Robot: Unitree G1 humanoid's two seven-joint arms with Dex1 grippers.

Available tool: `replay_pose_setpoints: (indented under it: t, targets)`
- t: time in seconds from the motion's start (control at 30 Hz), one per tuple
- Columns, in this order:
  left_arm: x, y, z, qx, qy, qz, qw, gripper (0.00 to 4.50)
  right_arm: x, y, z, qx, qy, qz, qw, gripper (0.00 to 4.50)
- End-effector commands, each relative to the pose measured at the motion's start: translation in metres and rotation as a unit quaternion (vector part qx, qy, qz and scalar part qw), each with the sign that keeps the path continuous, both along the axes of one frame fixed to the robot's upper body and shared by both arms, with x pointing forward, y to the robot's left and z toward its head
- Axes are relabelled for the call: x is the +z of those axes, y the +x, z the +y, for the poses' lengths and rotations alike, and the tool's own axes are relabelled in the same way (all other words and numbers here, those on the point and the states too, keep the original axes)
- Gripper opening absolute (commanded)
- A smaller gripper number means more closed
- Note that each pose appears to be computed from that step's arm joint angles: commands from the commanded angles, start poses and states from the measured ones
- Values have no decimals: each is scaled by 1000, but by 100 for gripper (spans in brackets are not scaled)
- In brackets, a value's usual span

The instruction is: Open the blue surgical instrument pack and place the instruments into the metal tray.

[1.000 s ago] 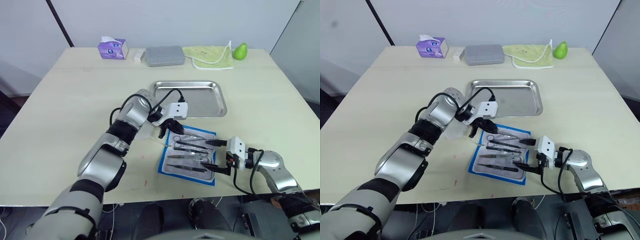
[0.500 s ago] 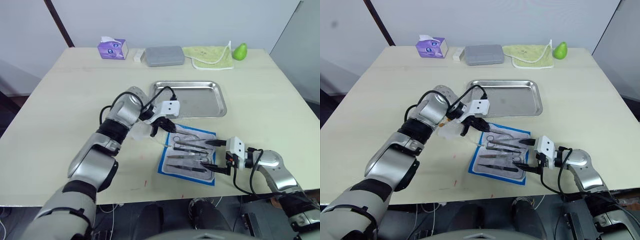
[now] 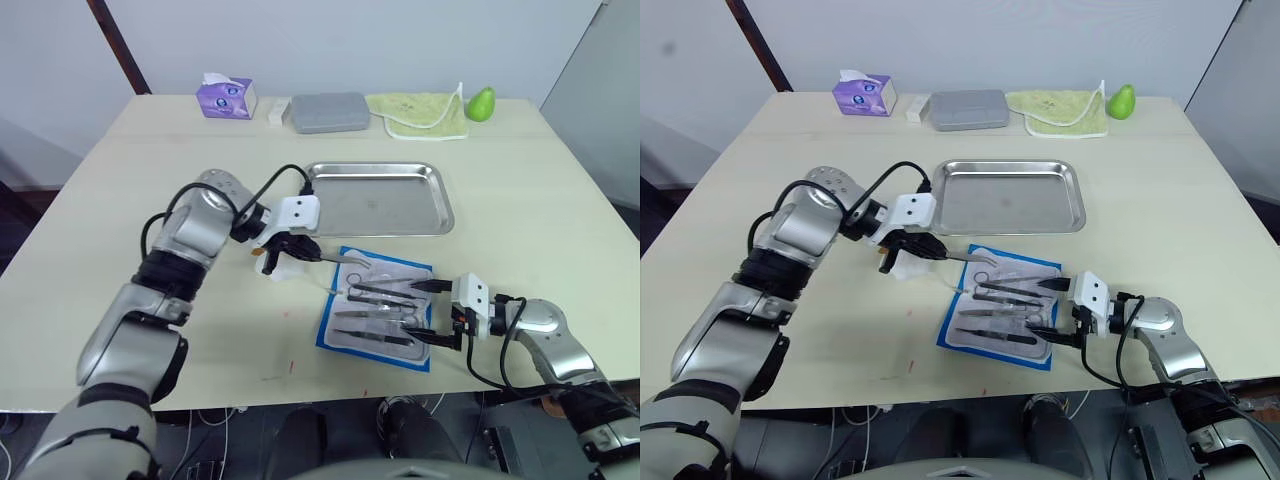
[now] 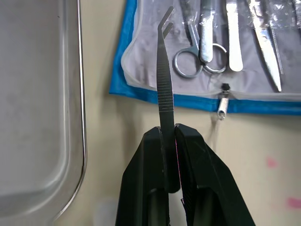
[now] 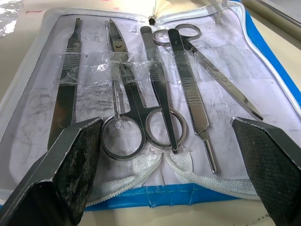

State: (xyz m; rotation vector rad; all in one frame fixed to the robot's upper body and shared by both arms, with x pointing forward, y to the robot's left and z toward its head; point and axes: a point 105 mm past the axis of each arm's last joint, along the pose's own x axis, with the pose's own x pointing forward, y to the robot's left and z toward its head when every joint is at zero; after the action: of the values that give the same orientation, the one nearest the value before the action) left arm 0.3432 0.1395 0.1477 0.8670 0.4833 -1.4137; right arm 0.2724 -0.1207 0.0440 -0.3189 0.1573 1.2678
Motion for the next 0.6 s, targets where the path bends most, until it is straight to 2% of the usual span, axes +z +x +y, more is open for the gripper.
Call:
replay_pose_setpoints:
  t: [0.03,0.1,0.27,0.4,0.5,0.53,0.6]
  targets:
    - [23,-3,-1,2,-42,-37,998,2,-69,-23,-27,-29,-117,119,986,450]
    - [29,-3,-3,41,-94,-24,994,2,-68,-24,-28,-28,-117,119,986,450]
    - [36,-8,-6,115,-177,5,977,2,-68,-24,-29,-28,-117,119,986,450]
    - [47,6,-16,201,-237,-28,950,2,-66,-24,-29,-27,-115,119,986,450]
    - [54,16,-25,260,-273,-45,925,2,-66,-25,-30,-27,-115,120,986,450]
    - [55,24,-25,300,-274,-64,912,2,-66,-25,-30,-27,-115,120,986,450]
    - [60,42,-27,388,-288,-97,870,2,-65,-24,-30,-27,-115,119,986,450]
